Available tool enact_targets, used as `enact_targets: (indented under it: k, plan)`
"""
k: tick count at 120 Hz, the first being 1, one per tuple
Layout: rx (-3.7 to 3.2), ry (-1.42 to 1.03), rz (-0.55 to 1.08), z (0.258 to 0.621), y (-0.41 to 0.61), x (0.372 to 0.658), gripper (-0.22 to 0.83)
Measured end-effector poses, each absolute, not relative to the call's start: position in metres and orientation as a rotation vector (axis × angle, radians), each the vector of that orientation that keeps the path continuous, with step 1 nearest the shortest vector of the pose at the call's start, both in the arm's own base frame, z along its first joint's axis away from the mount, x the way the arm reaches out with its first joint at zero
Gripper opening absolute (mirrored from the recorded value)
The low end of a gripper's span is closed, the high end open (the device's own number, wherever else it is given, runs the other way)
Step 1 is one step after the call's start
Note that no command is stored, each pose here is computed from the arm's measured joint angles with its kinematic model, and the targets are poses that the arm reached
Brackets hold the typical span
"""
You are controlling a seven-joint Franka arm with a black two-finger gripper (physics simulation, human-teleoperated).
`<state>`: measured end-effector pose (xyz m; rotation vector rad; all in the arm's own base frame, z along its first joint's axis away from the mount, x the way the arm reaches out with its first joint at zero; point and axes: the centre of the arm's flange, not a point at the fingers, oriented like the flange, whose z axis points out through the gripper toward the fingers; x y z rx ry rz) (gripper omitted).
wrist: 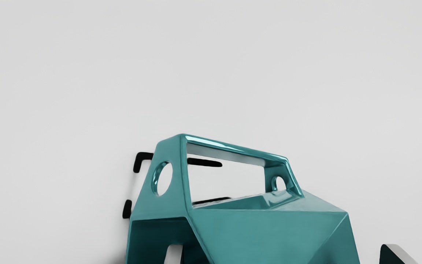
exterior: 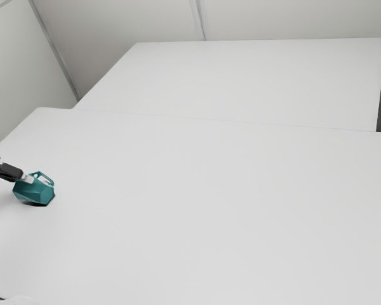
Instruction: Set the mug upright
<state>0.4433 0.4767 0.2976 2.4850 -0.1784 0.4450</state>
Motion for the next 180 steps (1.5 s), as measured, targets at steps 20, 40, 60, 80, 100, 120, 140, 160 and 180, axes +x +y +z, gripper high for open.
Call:
enact_targets:
  k: [20,40,60,80,100,120,140,160,180]
  plan:
    - [2.468,-0.192,0.435,0.293,0.469,0.444,0.59]
    - [2.453,-0.199,0.423,0.287,0.463,0.444,0.58]
    - [2.448,-0.205,0.422,0.288,0.461,0.443,0.43]
    - [2.453,-0.215,0.432,0.298,0.460,0.442,0.29]
    - [2.458,-0.222,0.439,0.306,0.458,0.441,0.13]
    - [2.467,-0.231,0.445,0.318,0.452,0.437,0.00]
    - [2.468,-0.259,0.441,0.335,0.430,0.437,-0.10]
    - [2.487,-0.348,0.447,0.366,0.399,0.455,-0.14]
    - [2.547,-0.498,0.376,0.404,0.349,0.486,-0.15]
